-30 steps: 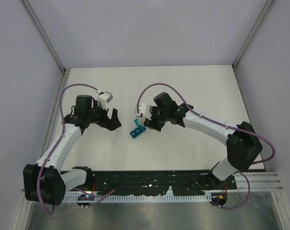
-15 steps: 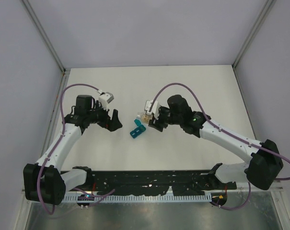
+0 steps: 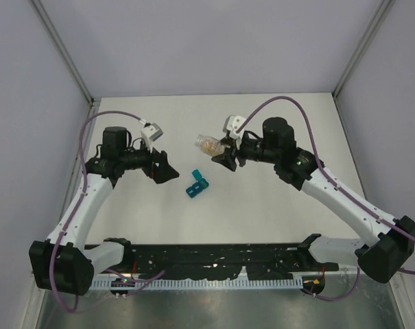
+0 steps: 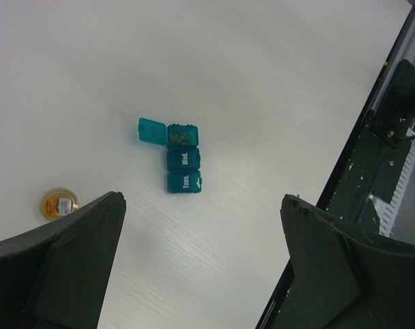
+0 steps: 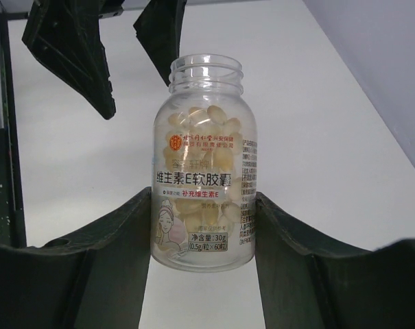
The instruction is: Sort the pills into containers
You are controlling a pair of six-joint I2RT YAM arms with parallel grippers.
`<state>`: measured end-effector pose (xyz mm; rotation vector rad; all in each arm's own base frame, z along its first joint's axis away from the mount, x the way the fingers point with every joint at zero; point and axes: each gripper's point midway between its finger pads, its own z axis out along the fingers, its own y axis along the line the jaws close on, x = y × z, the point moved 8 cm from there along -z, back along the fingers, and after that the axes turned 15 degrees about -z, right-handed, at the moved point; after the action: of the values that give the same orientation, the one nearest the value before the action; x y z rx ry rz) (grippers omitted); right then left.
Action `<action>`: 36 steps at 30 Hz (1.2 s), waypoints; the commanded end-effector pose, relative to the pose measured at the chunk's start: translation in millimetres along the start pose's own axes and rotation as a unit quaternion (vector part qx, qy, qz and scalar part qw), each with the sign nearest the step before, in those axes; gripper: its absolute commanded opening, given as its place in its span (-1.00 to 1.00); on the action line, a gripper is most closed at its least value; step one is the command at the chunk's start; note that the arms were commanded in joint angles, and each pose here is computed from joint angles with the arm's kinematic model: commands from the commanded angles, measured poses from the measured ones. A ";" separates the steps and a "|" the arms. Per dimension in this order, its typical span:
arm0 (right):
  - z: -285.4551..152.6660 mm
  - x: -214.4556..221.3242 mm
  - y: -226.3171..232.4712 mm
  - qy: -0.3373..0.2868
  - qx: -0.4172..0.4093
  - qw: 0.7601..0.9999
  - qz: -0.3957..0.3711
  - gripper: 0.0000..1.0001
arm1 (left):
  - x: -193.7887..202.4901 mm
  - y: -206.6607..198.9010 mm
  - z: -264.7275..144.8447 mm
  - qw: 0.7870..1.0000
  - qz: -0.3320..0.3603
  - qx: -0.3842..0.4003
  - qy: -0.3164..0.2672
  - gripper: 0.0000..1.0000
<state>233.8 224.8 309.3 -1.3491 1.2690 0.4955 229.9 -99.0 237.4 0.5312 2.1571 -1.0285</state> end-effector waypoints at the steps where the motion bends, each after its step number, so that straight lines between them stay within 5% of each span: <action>1: -29.1 -60.3 -17.0 -0.108 0.007 0.994 -0.001 -0.88 | -30.5 -36.6 -19.5 0.995 0.036 0.077 -0.044 0.99; 17: -57.1 -102.8 -12.5 -0.244 -0.114 0.962 0.052 -0.89 | -101.8 -135.0 -63.2 0.966 0.097 0.190 -0.144 0.98; 36: -35.5 -85.1 -7.6 -0.260 -0.176 0.943 0.108 -0.89 | -115.2 -175.5 -53.8 0.949 0.126 0.231 -0.172 0.98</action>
<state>201.4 224.6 382.6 -1.2507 0.9872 1.2005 180.7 -167.3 413.8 0.7570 1.5922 -1.4054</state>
